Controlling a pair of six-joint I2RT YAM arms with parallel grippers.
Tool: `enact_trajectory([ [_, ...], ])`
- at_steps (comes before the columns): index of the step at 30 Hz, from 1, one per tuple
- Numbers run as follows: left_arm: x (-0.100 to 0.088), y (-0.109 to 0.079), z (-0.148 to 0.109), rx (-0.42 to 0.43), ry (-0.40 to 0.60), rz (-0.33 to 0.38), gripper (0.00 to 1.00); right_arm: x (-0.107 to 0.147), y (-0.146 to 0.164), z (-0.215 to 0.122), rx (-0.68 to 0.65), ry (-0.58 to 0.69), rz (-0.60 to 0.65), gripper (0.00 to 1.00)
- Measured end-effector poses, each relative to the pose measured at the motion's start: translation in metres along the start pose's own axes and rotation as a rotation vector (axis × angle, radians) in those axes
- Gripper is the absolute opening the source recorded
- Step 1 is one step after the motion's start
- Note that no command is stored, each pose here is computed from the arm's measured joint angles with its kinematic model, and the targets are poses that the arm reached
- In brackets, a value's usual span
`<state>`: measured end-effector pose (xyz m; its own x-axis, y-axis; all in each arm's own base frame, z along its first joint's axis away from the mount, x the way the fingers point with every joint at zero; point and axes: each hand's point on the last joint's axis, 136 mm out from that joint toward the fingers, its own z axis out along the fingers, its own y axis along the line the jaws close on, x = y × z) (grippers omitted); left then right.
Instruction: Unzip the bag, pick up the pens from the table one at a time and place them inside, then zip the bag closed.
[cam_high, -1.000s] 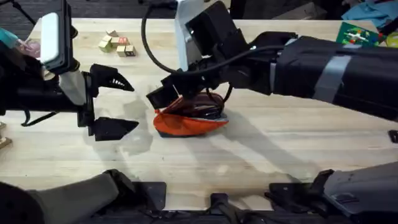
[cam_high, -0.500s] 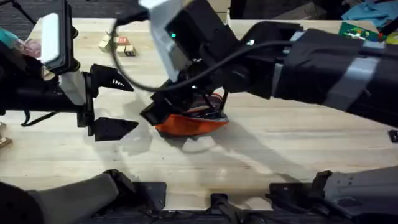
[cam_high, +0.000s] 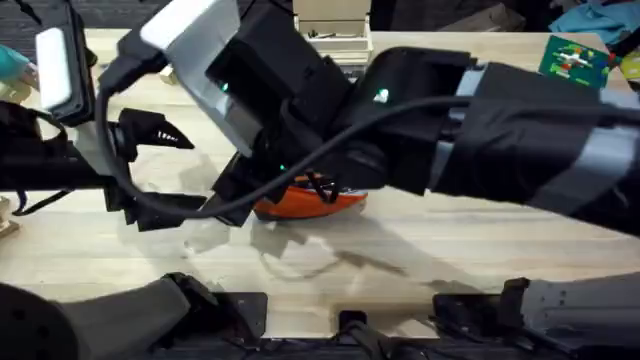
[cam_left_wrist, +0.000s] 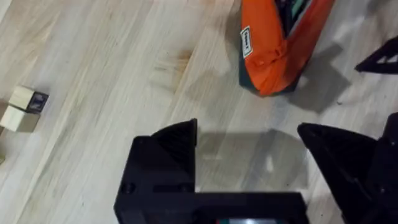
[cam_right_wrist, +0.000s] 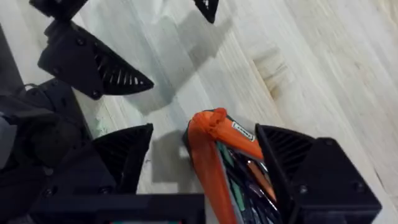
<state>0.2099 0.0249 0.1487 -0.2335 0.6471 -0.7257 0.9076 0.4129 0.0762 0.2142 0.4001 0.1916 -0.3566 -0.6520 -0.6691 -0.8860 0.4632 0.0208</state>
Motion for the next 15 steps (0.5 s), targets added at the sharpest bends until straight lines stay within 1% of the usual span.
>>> enact_trajectory([
  [3, 0.001, 0.000, -0.001, -0.005, 0.001, 0.012, 0.993, 0.000, 0.003, 0.000, 0.009, 0.000, -0.005, 0.997],
  [9, 0.003, 0.001, -0.001, -0.006, 0.011, 0.031, 0.993, -0.003, 0.001, 0.003, 0.026, -0.010, 0.045, 0.998],
  [15, 0.007, 0.000, -0.001, 0.003, 0.033, 0.034, 0.993, 0.007, 0.000, 0.019, 0.029, 0.029, 0.079, 0.997],
])
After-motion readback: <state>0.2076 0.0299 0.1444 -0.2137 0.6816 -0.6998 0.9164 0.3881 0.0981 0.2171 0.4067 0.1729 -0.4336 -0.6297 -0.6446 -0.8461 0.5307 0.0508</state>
